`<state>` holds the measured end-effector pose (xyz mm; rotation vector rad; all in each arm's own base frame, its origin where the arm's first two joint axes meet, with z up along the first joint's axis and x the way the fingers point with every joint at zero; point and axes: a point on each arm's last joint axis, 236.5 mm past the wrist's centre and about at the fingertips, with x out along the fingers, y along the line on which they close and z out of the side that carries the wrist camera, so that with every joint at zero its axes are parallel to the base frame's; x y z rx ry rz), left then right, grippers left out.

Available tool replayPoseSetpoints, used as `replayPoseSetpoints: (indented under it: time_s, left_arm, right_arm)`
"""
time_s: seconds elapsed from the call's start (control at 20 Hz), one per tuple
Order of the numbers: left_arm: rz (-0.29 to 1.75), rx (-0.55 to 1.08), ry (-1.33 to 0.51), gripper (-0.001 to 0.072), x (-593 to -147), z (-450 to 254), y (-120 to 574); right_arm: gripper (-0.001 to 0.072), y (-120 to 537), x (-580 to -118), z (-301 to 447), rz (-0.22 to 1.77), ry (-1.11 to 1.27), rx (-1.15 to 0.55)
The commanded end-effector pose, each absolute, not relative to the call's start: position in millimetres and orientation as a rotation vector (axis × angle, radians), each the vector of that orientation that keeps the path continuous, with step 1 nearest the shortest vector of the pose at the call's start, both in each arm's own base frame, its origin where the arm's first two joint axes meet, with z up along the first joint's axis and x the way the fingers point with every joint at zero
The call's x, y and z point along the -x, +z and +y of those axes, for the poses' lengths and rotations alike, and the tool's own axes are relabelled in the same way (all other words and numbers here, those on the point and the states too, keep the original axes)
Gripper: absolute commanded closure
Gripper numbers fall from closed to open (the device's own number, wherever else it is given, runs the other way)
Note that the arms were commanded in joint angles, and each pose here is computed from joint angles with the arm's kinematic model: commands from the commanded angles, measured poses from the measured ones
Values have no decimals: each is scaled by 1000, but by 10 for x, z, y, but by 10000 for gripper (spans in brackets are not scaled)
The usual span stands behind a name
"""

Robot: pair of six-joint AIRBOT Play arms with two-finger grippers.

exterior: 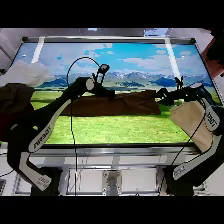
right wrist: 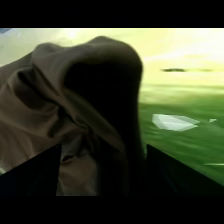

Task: Fold the shirts.

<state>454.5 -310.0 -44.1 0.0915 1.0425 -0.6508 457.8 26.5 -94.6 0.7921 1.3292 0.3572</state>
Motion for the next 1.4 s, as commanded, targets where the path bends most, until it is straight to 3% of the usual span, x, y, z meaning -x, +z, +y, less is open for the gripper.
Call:
replayPoseSetpoints:
  time_s: [0.0, 0.15, 0.2, 0.4, 0.45, 0.55, 0.6, 0.65, 1.15, 1.35]
  left_arm:
    - [1157, -132, -666, 13, -4349, -3074, -678]
    - [1171, -135, -666, 13, -4326, -3055, -695]
    - [1179, -140, -665, 15, -4314, -3037, -704]
    - [1255, -233, -654, 158, -4179, -2849, -810]
    - [1271, -251, -639, 276, -4164, -2793, -831]
    - [1276, -304, -615, 584, -4183, -2684, -860]
    - [1269, -320, -608, 665, -4205, -2658, -864]
    - [1260, -333, -602, 690, -4231, -2638, -864]
    - [1232, -287, -586, 691, -4307, -2698, -787]
    - [1164, -467, -506, 691, -4543, -2384, -104]
  right_arm:
    - [94, -997, -4563, 495, 1351, 405, -758]
    - [110, -995, -4518, 688, 1377, 442, -734]
    - [177, -988, -4502, 735, 1384, 452, -732]
    - [684, -751, -4487, 939, 1354, 571, -795]
    - [686, -606, -4492, 1015, 1325, 628, -819]
    - [687, -306, -4534, 1092, 1267, 681, -861]
    - [687, -168, -4542, 1104, 1238, 696, -850]
    - [687, -37, -4535, 1105, 1217, 705, -829]
    - [688, 1145, -4349, 1446, 1071, 789, -654]
    - [689, 1735, -4588, 1900, 939, 778, -530]
